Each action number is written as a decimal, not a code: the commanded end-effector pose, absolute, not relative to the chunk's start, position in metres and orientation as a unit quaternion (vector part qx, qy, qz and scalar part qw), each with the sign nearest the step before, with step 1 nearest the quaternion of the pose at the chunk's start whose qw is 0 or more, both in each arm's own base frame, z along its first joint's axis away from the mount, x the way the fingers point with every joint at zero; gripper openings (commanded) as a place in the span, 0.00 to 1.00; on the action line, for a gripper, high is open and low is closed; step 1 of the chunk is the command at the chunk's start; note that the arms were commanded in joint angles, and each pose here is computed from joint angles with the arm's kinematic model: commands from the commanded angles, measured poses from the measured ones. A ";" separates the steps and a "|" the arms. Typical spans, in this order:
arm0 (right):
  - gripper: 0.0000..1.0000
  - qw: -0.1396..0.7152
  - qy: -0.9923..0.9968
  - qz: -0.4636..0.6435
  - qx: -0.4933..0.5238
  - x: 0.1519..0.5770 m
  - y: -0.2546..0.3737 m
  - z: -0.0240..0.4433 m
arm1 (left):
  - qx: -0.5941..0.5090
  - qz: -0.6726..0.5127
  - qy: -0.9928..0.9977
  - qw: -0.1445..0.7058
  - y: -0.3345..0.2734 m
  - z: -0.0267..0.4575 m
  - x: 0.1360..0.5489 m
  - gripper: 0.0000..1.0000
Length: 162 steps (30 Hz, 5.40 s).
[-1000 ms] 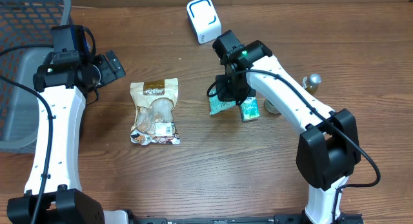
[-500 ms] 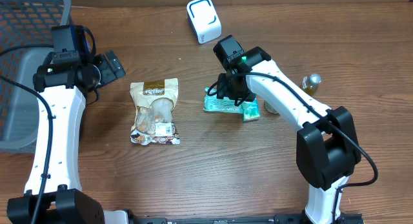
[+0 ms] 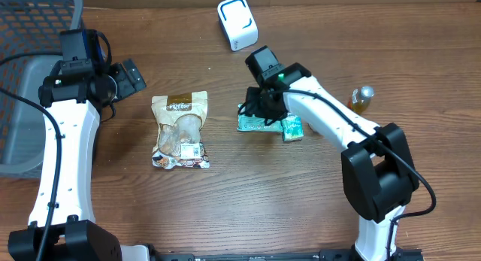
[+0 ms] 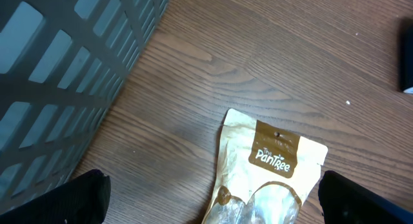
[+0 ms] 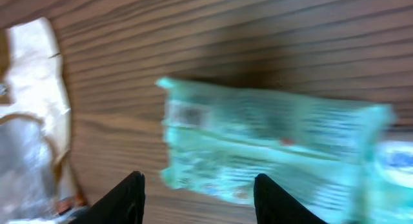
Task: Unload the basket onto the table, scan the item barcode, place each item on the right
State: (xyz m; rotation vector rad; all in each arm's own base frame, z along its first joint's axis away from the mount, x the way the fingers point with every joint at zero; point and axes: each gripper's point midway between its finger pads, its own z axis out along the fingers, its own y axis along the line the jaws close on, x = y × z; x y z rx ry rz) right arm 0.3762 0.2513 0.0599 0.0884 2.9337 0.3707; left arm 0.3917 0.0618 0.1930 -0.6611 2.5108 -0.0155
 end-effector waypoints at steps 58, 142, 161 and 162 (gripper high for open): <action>0.23 -0.066 0.975 0.193 -0.091 0.260 0.337 -0.027 | -0.248 -0.002 0.929 0.273 0.066 0.195 0.394 1.00; 1.00 0.083 0.978 0.156 -0.114 0.317 0.331 0.071 | -0.248 -0.002 0.930 0.273 0.066 0.195 0.394 1.00; 1.00 0.082 0.978 0.156 -0.114 0.317 0.331 0.071 | -0.248 -0.002 0.929 0.273 0.066 0.195 0.394 1.00; 1.00 0.083 0.978 0.156 -0.114 0.317 0.331 0.071 | -0.248 -0.002 0.930 0.273 0.066 0.195 0.394 0.99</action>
